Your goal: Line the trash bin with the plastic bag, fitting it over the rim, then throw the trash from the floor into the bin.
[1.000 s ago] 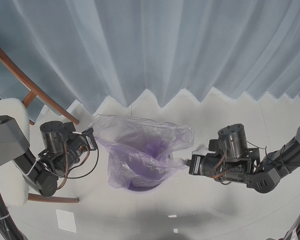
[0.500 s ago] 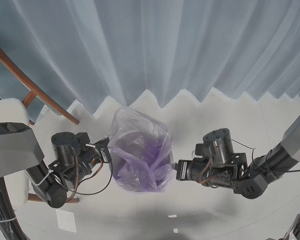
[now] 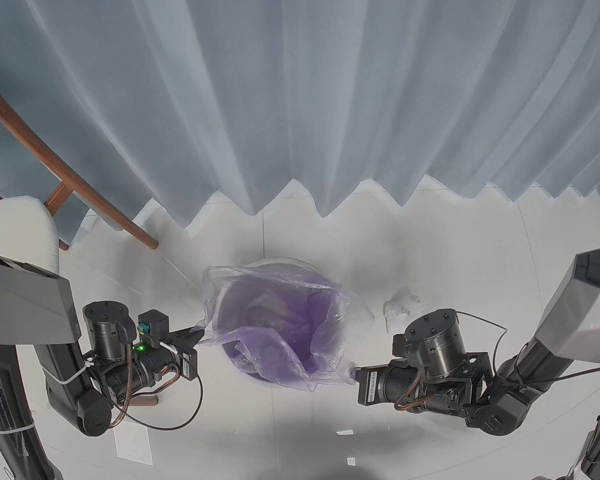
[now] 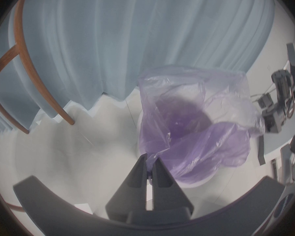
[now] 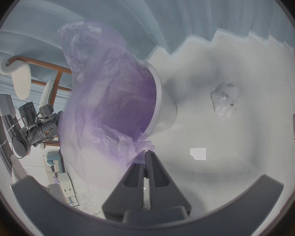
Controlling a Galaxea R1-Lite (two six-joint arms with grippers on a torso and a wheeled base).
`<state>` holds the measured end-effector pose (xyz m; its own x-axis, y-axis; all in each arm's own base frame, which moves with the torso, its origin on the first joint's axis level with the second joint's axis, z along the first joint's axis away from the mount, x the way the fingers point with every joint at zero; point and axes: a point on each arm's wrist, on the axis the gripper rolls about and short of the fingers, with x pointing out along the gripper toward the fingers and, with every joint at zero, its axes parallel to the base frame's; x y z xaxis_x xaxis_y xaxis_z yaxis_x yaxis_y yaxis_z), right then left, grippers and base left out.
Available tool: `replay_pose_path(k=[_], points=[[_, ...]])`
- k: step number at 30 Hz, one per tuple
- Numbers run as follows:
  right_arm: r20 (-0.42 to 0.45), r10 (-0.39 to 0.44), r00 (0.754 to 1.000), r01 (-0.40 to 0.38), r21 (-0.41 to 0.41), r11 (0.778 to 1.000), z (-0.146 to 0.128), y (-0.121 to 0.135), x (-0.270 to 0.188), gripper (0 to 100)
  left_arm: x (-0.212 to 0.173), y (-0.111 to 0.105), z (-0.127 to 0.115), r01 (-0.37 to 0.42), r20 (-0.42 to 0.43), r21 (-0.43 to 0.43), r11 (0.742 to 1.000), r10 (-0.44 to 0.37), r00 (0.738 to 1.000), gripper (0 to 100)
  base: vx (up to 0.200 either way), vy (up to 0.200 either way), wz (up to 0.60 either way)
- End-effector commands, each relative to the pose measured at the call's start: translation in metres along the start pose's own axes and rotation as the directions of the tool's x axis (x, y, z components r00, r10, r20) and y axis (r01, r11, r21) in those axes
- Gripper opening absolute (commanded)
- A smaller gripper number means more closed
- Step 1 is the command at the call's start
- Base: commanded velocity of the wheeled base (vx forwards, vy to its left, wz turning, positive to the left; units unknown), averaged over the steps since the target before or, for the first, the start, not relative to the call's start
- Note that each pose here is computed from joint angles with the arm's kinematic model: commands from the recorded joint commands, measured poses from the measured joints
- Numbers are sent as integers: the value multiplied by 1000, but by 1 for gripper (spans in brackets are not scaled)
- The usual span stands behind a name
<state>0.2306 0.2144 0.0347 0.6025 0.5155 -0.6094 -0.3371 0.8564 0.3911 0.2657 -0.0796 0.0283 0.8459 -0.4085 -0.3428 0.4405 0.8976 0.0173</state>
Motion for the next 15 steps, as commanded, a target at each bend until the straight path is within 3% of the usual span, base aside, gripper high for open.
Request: replay_pose_path(k=[1,4,6,15], points=[[-37,-24,999,24,-5,1000,-10,-4,10,0,5,5,-19,17,-72,19,1000,-15,997,0,0,0,0],[-36,-19,999,19,-7,1000,-11,-3,10,0,5,1,-19,76,-69,23,997,-74,995,0,0,0,0],[-41,-9,999,8,-15,1000,-13,1,9,0,5,-6,-20,189,-68,24,982,-187,980,0,0,0,0],[-126,38,991,-42,-34,999,-31,3,1,0,-11,-5,-33,366,-110,74,928,-357,928,0,0,0,0]])
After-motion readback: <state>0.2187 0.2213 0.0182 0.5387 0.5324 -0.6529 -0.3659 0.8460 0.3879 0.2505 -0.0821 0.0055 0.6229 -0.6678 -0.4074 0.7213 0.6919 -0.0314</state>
